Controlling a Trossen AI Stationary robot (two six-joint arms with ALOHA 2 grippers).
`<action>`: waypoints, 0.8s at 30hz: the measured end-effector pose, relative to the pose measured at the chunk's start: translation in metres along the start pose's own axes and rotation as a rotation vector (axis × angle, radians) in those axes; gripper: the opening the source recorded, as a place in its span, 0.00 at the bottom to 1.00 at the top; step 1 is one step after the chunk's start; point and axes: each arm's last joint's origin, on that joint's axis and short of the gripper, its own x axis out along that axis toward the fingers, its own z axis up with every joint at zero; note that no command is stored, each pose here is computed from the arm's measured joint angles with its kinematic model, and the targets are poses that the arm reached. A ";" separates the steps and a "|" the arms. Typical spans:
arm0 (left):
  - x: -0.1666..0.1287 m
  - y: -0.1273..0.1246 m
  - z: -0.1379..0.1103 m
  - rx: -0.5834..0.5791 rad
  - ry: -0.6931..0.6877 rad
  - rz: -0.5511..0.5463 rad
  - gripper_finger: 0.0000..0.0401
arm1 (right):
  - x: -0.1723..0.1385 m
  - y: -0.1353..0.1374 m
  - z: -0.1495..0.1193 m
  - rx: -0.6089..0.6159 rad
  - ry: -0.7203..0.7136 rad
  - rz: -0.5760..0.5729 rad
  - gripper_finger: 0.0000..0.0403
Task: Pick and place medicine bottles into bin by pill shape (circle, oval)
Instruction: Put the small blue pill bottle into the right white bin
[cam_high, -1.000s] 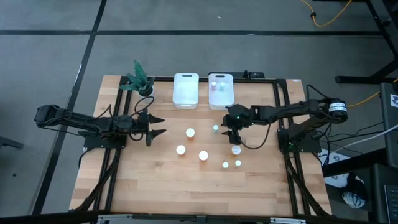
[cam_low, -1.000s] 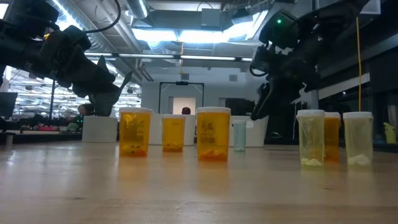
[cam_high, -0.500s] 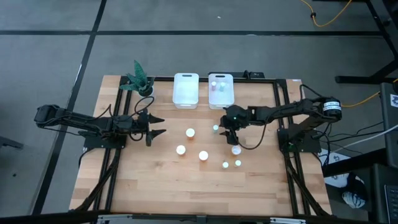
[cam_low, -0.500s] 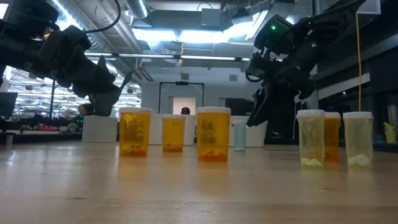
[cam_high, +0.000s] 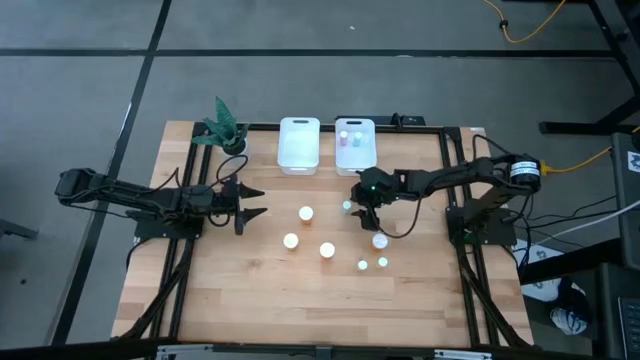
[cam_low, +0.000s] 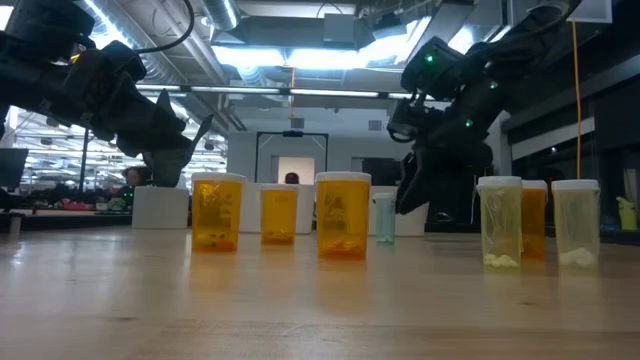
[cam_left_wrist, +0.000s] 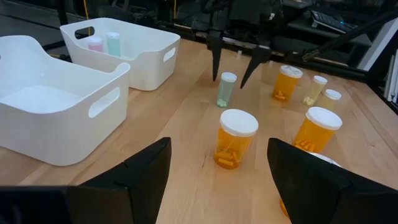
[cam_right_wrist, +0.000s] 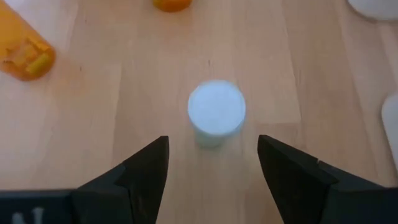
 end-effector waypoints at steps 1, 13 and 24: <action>0.000 0.000 0.000 0.000 0.000 0.000 0.65 | 0.002 0.000 0.001 -0.012 -0.014 -0.002 0.63; 0.000 0.000 0.000 0.000 -0.001 0.000 0.65 | 0.006 -0.002 0.006 -0.035 -0.076 -0.011 0.61; 0.000 0.000 0.000 0.000 0.000 0.000 0.65 | 0.005 -0.002 0.007 0.008 -0.078 -0.009 0.32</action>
